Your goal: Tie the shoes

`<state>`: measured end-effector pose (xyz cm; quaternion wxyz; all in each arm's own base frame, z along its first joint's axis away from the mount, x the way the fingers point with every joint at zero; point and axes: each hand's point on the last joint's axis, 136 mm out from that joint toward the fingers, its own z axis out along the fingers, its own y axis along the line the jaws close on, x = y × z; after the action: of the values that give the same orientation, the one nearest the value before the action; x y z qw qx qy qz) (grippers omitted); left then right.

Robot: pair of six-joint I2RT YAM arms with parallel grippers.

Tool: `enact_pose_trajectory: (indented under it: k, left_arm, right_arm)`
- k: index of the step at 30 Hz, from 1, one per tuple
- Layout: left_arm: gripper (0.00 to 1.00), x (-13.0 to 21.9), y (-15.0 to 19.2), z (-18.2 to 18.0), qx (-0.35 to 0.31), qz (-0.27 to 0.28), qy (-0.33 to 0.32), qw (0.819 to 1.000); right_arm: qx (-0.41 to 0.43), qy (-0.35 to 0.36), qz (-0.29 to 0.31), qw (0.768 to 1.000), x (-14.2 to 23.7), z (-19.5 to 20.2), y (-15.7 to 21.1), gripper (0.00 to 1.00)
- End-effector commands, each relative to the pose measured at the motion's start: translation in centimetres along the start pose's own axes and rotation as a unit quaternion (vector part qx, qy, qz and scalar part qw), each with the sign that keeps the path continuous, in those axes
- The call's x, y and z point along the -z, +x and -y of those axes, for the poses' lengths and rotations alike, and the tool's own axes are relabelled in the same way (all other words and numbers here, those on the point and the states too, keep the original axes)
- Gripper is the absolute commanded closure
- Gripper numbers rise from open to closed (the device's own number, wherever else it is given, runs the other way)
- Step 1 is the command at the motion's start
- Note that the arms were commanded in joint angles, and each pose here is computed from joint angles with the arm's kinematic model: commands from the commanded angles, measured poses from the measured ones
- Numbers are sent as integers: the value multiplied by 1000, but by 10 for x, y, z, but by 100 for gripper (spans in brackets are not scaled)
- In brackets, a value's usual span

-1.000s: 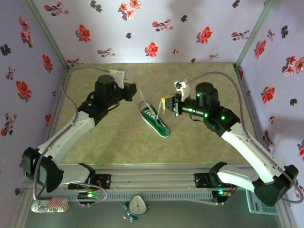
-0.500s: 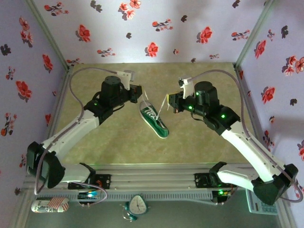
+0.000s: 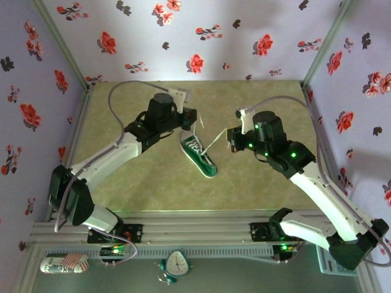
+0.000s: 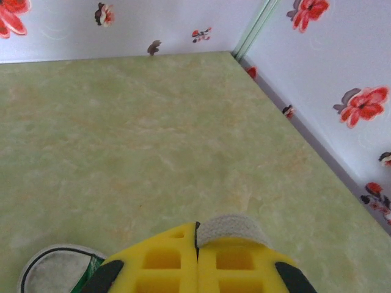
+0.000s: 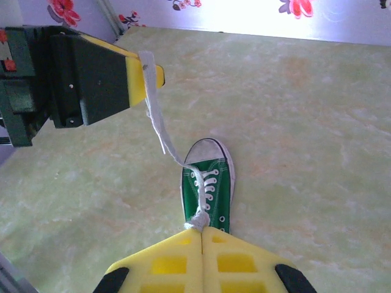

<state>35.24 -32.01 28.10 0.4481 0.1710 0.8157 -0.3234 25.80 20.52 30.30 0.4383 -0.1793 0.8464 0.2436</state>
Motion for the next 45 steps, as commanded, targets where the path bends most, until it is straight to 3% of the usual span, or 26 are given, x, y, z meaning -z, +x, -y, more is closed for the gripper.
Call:
enact_pose_trajectory:
  k: [1,10,17,18,21,25,27,29,33,40,45]
  left_arm:
    - [100,3,7,-5,-31,-5,-44,999]
    - [100,41,69,-19,-60,-25,-153,986]
    - [100,37,140,-11,-16,-59,-146,987]
    - [96,35,150,-9,-14,-66,-144,987]
    - [69,31,168,-5,-22,-84,-136,987]
    - [29,44,165,10,-52,-73,-89,992]
    - [19,54,162,21,-75,-67,-49,994]
    - [1,66,159,26,-96,-64,-26,993]
    - [0,79,148,19,-114,-47,-35,992]
    - [1,72,118,22,-121,8,-28,992]
    - [1,63,103,36,-113,23,25,993]
  right_arm:
    - [8,16,-4,1000,-1,5,4,100]
    - [10,-16,-33,999,-17,-6,7,100]
    - [7,-29,-28,999,-31,-12,-1,100]
    - [7,-29,-27,999,-32,-12,-2,100]
    - [6,-27,-27,999,-36,-11,-1,100]
    - [8,-21,-36,999,-39,-9,2,100]
    - [10,-19,-42,999,-40,-8,3,100]
    - [10,-20,-45,999,-41,-8,4,100]
    - [3,-48,-52,997,-42,-18,5,100]
    - [-5,-146,-57,988,-35,-57,-2,100]
    - [4,-160,-83,984,-37,-64,6,100]
